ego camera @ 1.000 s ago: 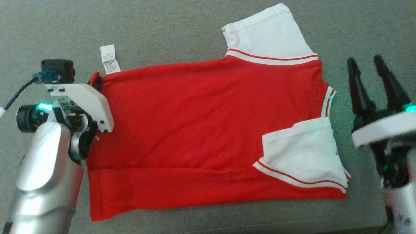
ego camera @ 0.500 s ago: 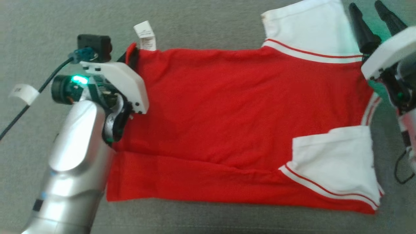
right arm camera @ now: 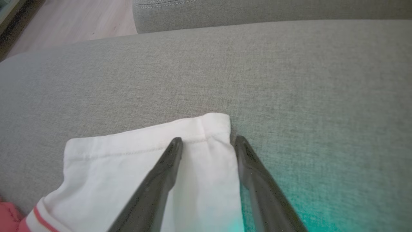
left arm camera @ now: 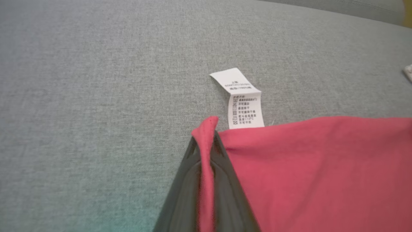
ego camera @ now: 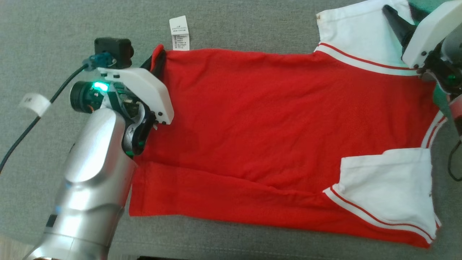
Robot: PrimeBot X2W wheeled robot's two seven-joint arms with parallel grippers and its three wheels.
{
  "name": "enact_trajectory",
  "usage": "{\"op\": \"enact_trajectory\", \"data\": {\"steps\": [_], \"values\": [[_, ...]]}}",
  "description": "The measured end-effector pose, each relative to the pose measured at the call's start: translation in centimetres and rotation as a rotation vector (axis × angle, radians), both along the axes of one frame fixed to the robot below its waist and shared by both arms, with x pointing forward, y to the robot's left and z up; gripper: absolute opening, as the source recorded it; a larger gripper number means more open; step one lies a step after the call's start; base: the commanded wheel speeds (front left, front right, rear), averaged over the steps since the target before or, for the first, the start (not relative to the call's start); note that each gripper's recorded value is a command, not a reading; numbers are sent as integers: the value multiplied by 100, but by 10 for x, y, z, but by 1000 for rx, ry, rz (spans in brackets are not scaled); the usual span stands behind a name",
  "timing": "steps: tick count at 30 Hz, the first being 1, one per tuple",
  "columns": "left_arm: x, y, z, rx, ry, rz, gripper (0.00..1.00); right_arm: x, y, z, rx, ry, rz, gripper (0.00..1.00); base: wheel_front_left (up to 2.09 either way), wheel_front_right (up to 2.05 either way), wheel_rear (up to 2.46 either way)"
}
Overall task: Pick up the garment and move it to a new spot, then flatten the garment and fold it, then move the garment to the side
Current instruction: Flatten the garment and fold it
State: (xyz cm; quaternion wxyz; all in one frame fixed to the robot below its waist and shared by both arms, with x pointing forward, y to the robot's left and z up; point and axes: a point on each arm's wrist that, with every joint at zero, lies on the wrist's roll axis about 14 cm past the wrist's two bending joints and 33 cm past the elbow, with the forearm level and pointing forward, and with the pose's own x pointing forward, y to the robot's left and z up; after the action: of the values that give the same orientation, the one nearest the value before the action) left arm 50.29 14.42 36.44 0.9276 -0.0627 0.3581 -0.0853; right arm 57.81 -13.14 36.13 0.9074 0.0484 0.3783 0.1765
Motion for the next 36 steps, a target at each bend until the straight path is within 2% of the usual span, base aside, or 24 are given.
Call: {"op": "enact_trajectory", "data": {"steps": [2, 5, 11, 17, 21, 25, 27, 28, 31, 36], "values": [[0, 0, 3, -1, -14, 3, 0, -3, 0, 1, 8, 16, -1, 0, 0, 0, 0], [2, 0, 8, -5, -46, 8, 0, -3, 2, 13, 22, -33, 6, 0, 0, 0, 0], [7, 4, 36, -18, -151, 23, 0, -1, 1, 65, 106, -225, 1, 0, 0, 0, 0], [-3, 10, 65, -36, -236, 48, 0, -23, -20, 109, 154, -383, -31, 0, 0, 0, 0], [-17, 11, 79, -45, -268, 56, 0, -51, -30, 128, 187, -438, -46, 0, 0, 0, 0], [-38, 8, 76, -89, -247, 82, 0, -96, -42, 113, 204, -392, -89, 0, 0, 0, 0], [-51, 7, 67, -110, -213, 98, 0, -124, -44, 95, 226, -331, -122, 0, 0, 0, 0], [-64, 8, 57, -130, -172, 121, 0, -154, -40, 75, 248, -258, -152, 0, 0, 0, 0], [-81, 9, 42, -141, -118, 149, 0, -196, -35, 49, 270, -143, -193, 0, 0, 0, 0], [-101, 6, 24, -183, -46, 190, 0, -235, -40, 30, 305, -55, -302, 0, 0, 0, 0]]}}
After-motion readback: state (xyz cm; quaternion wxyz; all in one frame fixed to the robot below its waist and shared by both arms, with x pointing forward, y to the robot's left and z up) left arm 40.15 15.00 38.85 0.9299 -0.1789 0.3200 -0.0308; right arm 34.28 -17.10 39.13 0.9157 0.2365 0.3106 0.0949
